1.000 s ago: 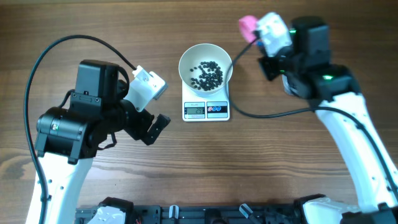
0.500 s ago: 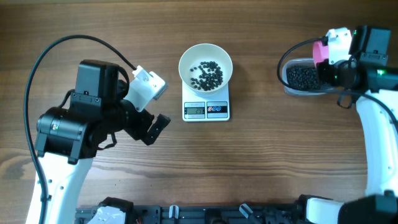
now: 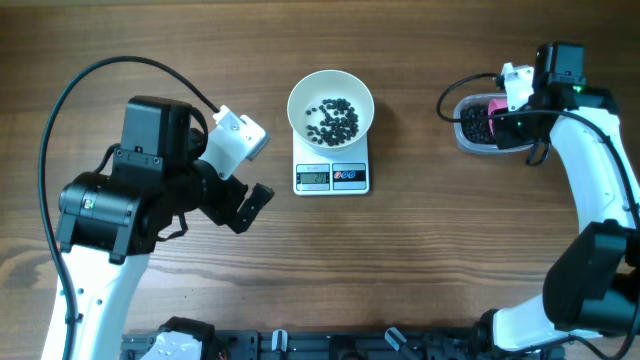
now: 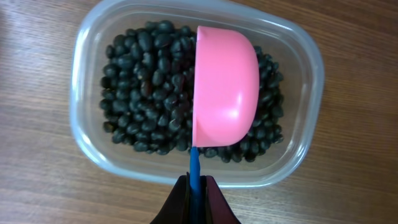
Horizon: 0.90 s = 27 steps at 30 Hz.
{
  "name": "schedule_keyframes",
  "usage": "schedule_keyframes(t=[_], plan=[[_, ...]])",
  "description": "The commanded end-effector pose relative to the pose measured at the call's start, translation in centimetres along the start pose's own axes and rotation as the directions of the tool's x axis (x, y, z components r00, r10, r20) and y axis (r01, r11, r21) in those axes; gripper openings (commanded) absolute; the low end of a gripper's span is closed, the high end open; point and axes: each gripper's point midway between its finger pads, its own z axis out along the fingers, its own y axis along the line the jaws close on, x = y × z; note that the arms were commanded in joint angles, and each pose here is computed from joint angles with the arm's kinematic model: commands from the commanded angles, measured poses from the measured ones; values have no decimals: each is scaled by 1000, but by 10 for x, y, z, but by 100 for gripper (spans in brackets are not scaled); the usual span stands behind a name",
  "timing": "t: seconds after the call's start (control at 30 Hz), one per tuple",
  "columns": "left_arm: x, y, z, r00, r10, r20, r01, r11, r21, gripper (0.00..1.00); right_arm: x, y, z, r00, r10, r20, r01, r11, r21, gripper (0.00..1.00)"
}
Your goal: Scoop item into bowl and weigh 150g on scale
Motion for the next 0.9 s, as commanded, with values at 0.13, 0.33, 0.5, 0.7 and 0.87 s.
schedule_keyframes(t=[0.13, 0.33, 0.5, 0.7, 0.87], plan=[[-6, 1, -2, 1000, 0, 14, 0, 1000, -4, 100, 3, 13, 20, 1000, -9, -21, 7, 997, -72, 4], [-6, 1, -2, 1000, 0, 14, 0, 1000, -4, 100, 6, 42, 15, 999, -45, -10, 41, 971, -236, 4], [-6, 1, -2, 1000, 0, 14, 0, 1000, -4, 100, 14, 51, 13, 997, -71, -29, 60, 958, -282, 4], [-6, 1, -2, 1000, 0, 14, 0, 1000, -4, 100, 12, 53, 11, 999, -38, -18, 31, 948, -316, 4], [-6, 1, -2, 1000, 0, 14, 0, 1000, -4, 100, 10, 48, 6, 997, 83, -5, -78, 913, -399, 4]])
